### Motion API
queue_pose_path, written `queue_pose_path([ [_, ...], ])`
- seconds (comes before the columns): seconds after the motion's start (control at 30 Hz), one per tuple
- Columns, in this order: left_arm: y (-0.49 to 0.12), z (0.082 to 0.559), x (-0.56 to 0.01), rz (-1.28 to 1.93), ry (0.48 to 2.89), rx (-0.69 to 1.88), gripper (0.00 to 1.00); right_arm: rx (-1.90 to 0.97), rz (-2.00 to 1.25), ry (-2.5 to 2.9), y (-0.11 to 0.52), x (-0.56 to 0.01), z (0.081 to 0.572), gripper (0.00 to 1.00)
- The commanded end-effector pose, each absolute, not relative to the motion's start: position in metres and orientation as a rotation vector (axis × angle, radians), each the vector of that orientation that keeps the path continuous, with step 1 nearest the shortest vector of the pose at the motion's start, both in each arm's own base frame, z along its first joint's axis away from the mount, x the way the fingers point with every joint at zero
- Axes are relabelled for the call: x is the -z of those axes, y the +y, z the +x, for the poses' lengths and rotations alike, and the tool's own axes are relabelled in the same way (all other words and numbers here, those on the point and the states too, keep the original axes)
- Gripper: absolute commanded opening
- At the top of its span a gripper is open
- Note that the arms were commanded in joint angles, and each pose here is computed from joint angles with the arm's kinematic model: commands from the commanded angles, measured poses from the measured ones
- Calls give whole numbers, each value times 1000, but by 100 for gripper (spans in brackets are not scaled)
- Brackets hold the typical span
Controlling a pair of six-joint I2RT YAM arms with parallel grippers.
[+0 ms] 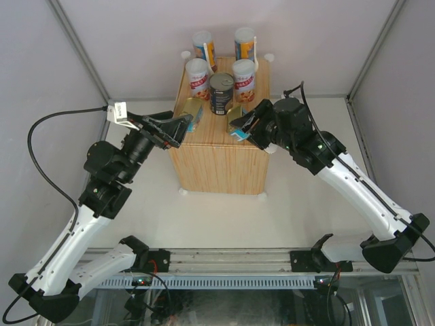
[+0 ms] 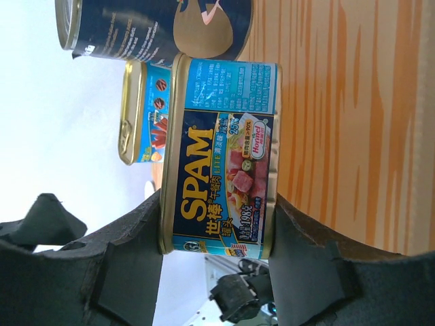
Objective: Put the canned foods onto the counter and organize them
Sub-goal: Place the canned food on the counter.
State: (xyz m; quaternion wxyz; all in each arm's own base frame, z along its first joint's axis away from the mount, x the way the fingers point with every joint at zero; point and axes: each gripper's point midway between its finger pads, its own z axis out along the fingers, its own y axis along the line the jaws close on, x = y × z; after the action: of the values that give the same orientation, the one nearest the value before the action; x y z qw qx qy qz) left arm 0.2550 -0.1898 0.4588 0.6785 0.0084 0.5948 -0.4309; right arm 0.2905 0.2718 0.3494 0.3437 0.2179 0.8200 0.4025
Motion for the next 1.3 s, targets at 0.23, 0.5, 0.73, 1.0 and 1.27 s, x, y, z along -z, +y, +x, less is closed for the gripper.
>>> queue_pose_path([
  [0.23, -186, 258, -468, 9, 1307, 954, 97, -1273, 751, 2067, 264, -350, 291, 35],
  [0.5, -188, 262, -467, 10, 1311, 946, 97, -1321, 912, 1998, 253, -344, 295, 40],
  [0.73, -191, 265, -467, 16, 1313, 952, 97, -1329, 995, 1983, 250, -335, 299, 50],
  [1.0, -193, 265, -467, 23, 1308, 956, 97, -1334, 1073, 2003, 249, -328, 298, 60],
  [1.27, -190, 266, -473, 27, 1295, 948, 97, -1310, 1080, 2048, 249, -326, 296, 65],
])
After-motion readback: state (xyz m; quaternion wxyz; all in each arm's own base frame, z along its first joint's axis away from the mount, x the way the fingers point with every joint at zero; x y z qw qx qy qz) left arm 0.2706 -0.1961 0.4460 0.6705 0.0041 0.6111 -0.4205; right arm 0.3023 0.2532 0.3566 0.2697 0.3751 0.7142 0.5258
